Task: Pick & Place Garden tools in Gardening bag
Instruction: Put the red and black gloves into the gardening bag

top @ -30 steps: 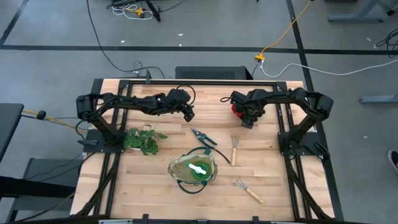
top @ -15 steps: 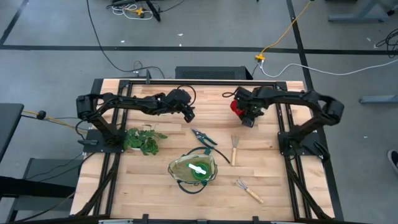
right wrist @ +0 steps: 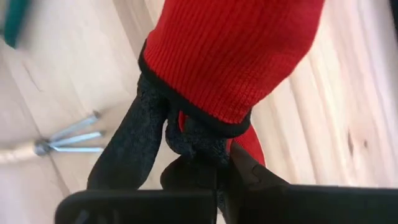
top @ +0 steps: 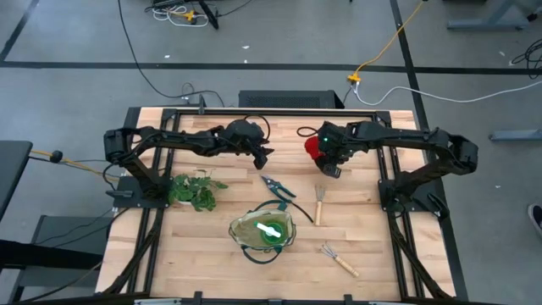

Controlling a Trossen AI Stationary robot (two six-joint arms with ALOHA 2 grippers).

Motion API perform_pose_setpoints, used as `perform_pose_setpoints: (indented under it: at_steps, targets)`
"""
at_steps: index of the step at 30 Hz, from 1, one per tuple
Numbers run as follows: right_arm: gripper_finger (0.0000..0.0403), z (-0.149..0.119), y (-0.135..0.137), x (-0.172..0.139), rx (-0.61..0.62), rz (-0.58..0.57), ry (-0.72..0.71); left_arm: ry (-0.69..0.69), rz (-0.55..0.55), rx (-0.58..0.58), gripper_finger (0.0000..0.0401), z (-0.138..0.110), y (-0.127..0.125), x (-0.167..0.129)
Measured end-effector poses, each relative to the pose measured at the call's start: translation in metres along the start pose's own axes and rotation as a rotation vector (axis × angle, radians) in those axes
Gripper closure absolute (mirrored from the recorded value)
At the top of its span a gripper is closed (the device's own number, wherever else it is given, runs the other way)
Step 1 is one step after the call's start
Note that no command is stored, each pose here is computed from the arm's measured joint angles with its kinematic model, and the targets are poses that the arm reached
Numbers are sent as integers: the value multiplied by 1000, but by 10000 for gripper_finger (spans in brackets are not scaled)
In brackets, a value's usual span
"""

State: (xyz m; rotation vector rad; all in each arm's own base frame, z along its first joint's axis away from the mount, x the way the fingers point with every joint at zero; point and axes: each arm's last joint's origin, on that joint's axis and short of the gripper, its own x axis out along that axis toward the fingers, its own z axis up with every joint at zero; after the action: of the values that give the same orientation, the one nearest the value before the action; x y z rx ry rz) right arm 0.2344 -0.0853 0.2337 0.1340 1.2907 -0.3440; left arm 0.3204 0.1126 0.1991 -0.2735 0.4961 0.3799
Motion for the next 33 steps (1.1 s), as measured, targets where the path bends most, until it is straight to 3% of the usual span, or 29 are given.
perform_pose_setpoints:
  at_steps: [8, 20, 29, 33]
  targets:
    - [401, 22, 22, -20, -43, 55, -168, -69, -147, -1, 195, 8, -5, -1]
    - [401, 36, 44, -32, -29, 122, -311, -180, -380, 50, 195, 20, -20, -5]
    - [401, 43, 59, -37, -48, 168, -408, -181, -410, 46, 195, 21, -21, -5]
    - [401, 43, 60, -38, -50, 170, -420, -173, -488, 78, 195, 20, -26, -6]
